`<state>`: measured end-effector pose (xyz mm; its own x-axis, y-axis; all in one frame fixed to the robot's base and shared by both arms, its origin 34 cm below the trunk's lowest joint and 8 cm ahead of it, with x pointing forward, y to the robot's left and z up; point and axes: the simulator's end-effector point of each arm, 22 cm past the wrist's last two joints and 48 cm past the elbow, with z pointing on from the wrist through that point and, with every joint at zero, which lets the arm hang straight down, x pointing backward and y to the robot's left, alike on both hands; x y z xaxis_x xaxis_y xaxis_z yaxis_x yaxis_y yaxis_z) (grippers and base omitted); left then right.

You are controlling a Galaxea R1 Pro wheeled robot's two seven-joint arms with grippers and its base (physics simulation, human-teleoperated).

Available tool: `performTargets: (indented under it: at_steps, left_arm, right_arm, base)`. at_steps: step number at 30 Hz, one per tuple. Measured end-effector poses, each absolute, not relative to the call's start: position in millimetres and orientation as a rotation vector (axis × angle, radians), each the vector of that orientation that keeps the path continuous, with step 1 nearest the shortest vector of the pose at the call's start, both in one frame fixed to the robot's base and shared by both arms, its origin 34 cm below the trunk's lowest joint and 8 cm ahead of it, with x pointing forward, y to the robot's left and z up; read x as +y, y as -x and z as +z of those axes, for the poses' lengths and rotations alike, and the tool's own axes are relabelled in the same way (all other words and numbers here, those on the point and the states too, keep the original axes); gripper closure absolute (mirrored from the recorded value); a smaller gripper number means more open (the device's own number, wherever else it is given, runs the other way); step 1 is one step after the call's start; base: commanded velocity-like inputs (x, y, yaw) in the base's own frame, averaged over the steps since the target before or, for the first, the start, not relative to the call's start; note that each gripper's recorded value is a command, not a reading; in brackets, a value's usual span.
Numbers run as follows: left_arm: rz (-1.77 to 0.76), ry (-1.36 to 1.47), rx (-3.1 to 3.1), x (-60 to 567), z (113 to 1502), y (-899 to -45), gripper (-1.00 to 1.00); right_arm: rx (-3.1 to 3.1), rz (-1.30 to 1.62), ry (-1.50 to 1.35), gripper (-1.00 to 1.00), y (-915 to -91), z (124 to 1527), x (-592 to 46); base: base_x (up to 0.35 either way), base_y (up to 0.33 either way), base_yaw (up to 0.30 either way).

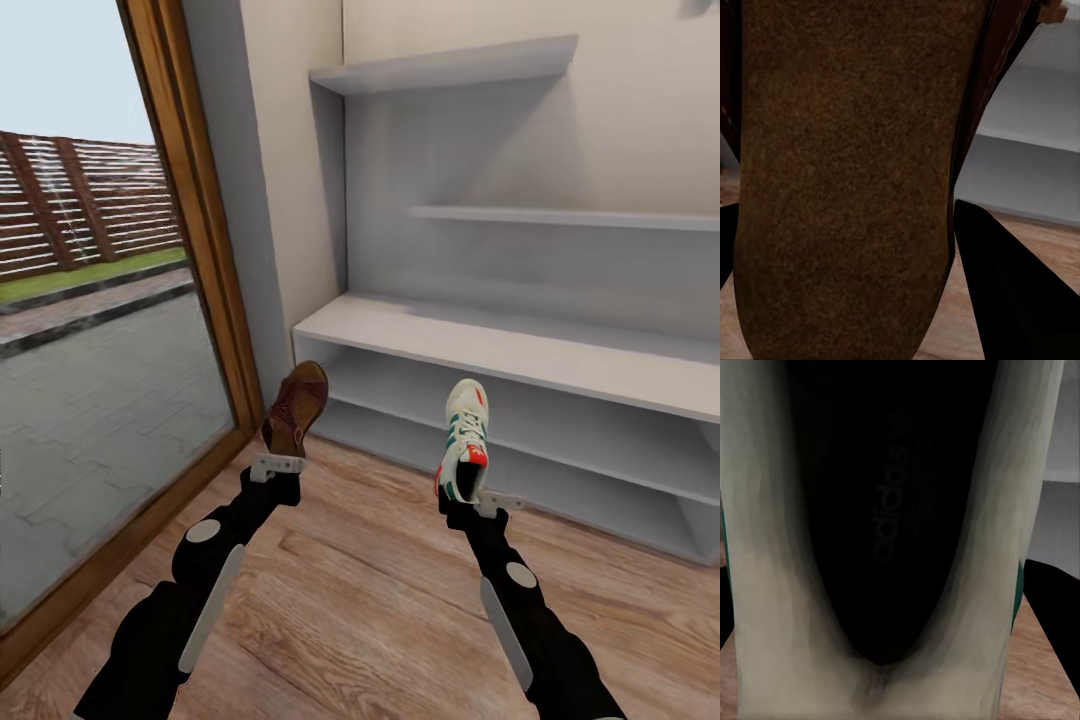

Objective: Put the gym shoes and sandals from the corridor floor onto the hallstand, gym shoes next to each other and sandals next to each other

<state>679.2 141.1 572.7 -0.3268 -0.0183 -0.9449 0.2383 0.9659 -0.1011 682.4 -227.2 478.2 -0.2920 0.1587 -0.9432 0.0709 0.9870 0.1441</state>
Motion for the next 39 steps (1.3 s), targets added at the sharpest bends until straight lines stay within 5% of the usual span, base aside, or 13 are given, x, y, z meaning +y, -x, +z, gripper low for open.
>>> performTargets:
  at_steps: [21, 39]
  left_arm:
    - [-0.254, -0.158, 1.931, 143, 552, -678, 1.00]
    - [-0.252, -0.160, 1.917, 143, 560, -677, 1.00]
  right_arm:
    - [1.871, 0.100, -0.136, 1.00, -682, 478, -214]
    - [1.854, 0.101, -0.136, 1.00, -682, 488, -215]
  base:
    - [0.141, 0.283, -0.005]
    - [0.009, 0.072, -0.240]
